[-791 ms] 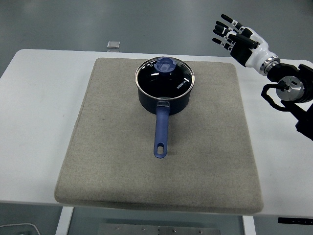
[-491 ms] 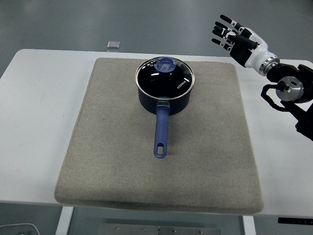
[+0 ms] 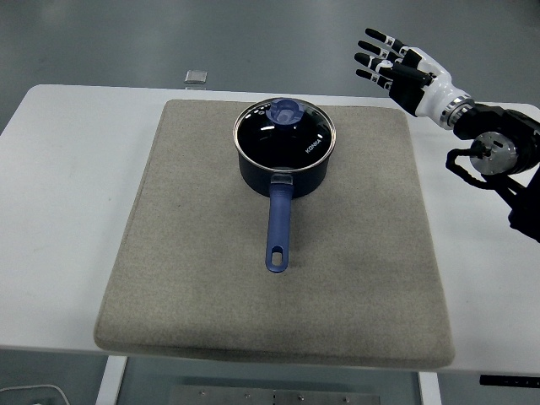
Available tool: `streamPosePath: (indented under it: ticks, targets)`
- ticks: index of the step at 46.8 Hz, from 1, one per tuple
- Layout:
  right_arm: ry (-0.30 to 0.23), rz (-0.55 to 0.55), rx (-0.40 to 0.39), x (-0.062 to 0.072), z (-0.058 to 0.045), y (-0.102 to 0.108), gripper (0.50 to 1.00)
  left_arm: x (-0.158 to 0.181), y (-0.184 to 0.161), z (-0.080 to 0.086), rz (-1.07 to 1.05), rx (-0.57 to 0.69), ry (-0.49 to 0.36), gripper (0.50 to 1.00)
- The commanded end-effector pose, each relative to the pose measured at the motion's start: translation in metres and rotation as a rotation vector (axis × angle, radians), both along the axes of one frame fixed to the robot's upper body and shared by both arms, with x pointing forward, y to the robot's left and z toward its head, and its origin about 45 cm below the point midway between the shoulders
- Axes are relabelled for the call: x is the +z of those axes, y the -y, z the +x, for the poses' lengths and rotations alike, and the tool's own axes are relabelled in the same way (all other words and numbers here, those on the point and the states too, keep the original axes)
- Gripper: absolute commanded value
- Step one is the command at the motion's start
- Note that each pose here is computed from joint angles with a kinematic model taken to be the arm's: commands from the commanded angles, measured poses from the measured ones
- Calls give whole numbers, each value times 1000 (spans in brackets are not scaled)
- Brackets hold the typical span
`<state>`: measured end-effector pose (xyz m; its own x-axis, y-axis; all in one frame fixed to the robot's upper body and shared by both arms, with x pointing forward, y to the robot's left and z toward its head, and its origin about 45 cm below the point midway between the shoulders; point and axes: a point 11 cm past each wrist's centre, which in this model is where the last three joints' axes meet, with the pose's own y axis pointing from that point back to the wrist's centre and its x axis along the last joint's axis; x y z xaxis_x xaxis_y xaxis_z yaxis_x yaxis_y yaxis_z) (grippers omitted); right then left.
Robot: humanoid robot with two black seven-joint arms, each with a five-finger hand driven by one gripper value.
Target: Lift the pot lid and place it to the right of the pot.
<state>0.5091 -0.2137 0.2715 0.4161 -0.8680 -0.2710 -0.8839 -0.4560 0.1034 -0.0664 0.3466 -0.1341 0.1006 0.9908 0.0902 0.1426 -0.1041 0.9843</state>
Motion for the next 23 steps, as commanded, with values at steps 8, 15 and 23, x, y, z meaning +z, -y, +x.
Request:
streamPosePath:
  ticks: [8, 15, 23]
  targets:
    - [68, -70, 50, 17, 3, -11, 903, 0, 0, 0, 0, 1, 0, 1000]
    - [128, -152, 91, 33, 6, -19, 903, 0, 0, 0, 0, 1, 0, 1000]
    - [187, -265, 142, 45, 8, -27, 903, 0, 0, 0, 0, 0, 0, 1000]
